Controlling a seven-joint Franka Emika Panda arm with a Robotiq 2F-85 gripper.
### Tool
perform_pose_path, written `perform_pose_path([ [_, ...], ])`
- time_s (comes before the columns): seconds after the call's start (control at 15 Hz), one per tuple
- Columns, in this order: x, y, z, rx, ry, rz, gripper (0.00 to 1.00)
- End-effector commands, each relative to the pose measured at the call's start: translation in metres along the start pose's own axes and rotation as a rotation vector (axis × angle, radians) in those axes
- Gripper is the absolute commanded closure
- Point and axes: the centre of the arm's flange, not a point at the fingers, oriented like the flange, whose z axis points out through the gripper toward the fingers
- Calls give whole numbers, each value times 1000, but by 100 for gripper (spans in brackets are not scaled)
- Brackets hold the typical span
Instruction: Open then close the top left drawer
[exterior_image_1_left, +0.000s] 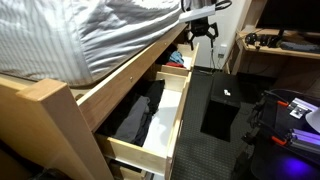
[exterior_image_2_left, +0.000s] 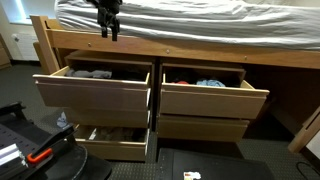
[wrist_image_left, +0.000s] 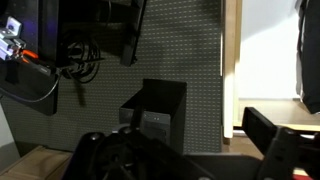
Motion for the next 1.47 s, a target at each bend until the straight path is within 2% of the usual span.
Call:
perform_pose_path([
  [0.0, 13, 63, 35, 27, -90, 23, 0],
  [0.07, 9, 25, 15, 11, -36, 25, 0],
  [0.13, 12, 34, 21, 2, -43, 31, 0],
  [0.33, 10, 29, 16, 11, -39, 28, 0],
  [0.67, -21, 39, 99, -246, -156, -70, 0],
  [0.87, -22, 46, 120, -368, -167, -57, 0],
  [0.93, -27, 44, 116, -321, -148, -55, 0],
  [1.27, -29, 40, 127, -327, -141, -41, 0],
  [1.4, -37, 39, 168, -392, -150, -45, 0],
])
